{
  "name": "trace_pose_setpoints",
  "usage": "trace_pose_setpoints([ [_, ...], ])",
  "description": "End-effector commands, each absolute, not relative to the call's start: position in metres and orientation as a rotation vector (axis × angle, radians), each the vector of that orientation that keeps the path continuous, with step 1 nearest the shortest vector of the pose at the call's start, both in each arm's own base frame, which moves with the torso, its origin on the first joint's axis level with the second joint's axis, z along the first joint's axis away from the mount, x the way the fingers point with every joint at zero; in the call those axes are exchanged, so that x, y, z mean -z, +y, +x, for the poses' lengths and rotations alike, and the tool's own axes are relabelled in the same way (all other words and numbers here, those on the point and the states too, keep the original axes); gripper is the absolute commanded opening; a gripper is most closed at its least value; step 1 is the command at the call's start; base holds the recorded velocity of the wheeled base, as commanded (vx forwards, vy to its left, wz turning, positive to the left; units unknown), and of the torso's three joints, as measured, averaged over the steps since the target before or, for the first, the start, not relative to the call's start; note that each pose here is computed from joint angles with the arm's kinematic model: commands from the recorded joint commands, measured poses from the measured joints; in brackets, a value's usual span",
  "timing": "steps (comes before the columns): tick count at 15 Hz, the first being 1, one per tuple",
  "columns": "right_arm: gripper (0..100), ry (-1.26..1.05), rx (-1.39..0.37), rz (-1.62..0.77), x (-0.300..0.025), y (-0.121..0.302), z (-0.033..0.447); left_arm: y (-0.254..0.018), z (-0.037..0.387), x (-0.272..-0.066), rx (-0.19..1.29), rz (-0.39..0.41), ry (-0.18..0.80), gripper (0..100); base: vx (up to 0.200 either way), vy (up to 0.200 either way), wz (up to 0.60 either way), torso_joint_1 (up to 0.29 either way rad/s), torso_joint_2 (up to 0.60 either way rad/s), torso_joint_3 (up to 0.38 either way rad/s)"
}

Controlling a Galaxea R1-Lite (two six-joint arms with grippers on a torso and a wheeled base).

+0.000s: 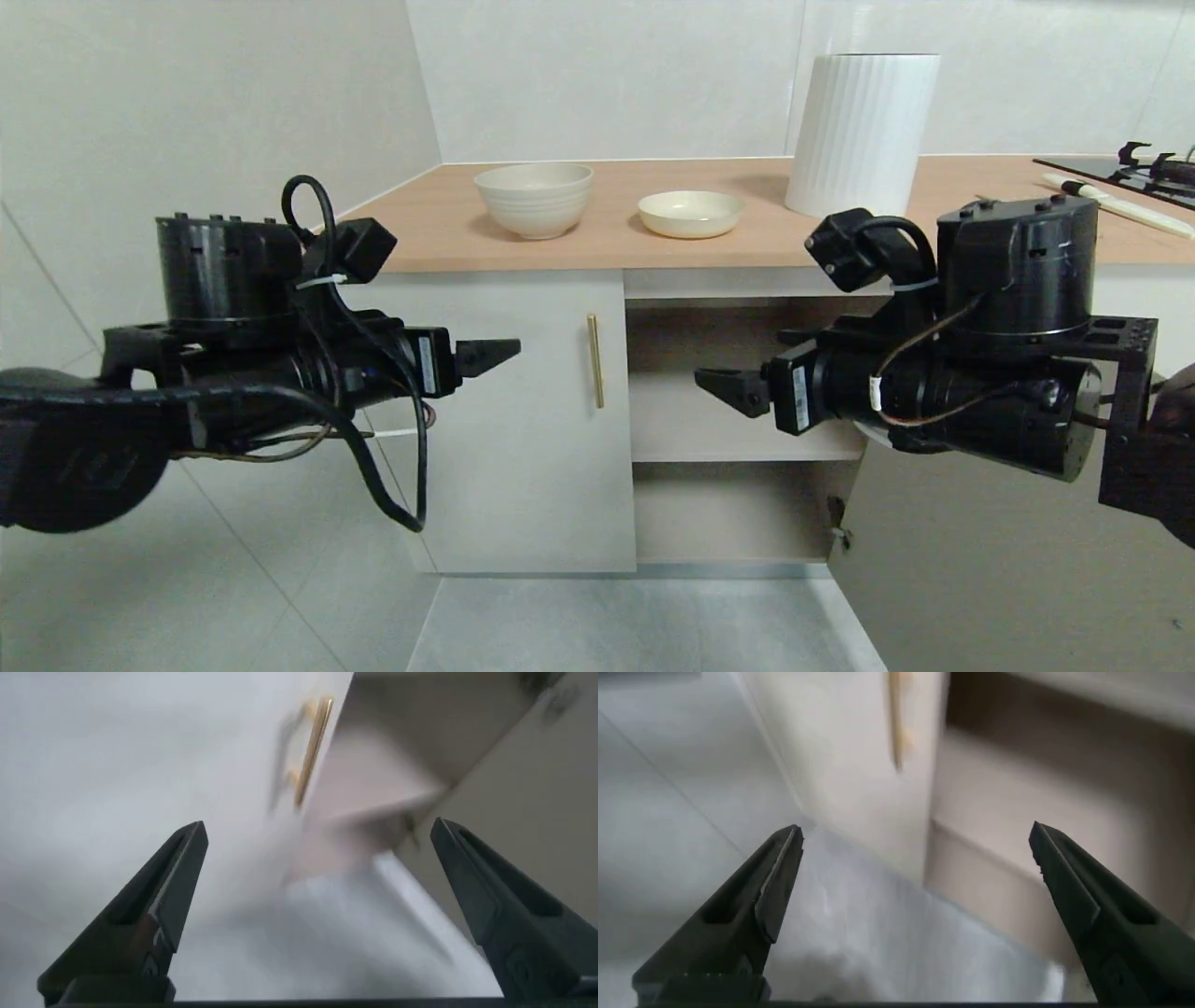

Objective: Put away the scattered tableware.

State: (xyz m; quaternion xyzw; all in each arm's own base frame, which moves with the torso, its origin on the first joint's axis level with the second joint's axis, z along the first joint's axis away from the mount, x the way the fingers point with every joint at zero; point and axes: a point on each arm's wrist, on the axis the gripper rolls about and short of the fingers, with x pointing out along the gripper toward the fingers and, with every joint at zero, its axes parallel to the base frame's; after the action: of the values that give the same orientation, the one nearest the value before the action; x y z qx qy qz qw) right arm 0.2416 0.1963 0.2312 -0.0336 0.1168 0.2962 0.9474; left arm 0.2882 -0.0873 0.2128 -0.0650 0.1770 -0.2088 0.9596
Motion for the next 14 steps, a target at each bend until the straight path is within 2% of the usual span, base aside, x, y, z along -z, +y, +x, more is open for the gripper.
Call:
trace_pose_setpoints([
  [1,100,0.195,-0.617,-0.053,-0.244,0.204,0.245,-0.073,0.282,-0.263,0.399,-0.145,0.25,100,0.0,0.0,0.0,0.0,0.0,0.0],
  [2,100,0.182,-0.617,-0.048,-0.25,0.206,0.247,-0.072,0.285,-0.269,0.395,-0.148,0.229,100,0.0,0.0,0.0,0.0,0.0,0.0],
  [5,100,0.152,-0.625,-0.03,-0.262,0.211,0.249,-0.068,0.285,-0.261,0.38,-0.151,0.255,100,0.0,0.0,0.0,0.0,0.0,0.0],
  [8,100,0.145,-0.62,0.025,-0.268,0.213,0.251,-0.066,0.283,-0.264,0.376,-0.153,0.244,100,0.0,0.0,0.0,0.0,0.0,0.0],
  [14,100,0.153,-0.594,0.028,-0.266,0.218,0.257,-0.065,0.279,-0.265,0.379,-0.149,0.24,100,0.0,0.0,0.0,0.0,0.0,0.0],
])
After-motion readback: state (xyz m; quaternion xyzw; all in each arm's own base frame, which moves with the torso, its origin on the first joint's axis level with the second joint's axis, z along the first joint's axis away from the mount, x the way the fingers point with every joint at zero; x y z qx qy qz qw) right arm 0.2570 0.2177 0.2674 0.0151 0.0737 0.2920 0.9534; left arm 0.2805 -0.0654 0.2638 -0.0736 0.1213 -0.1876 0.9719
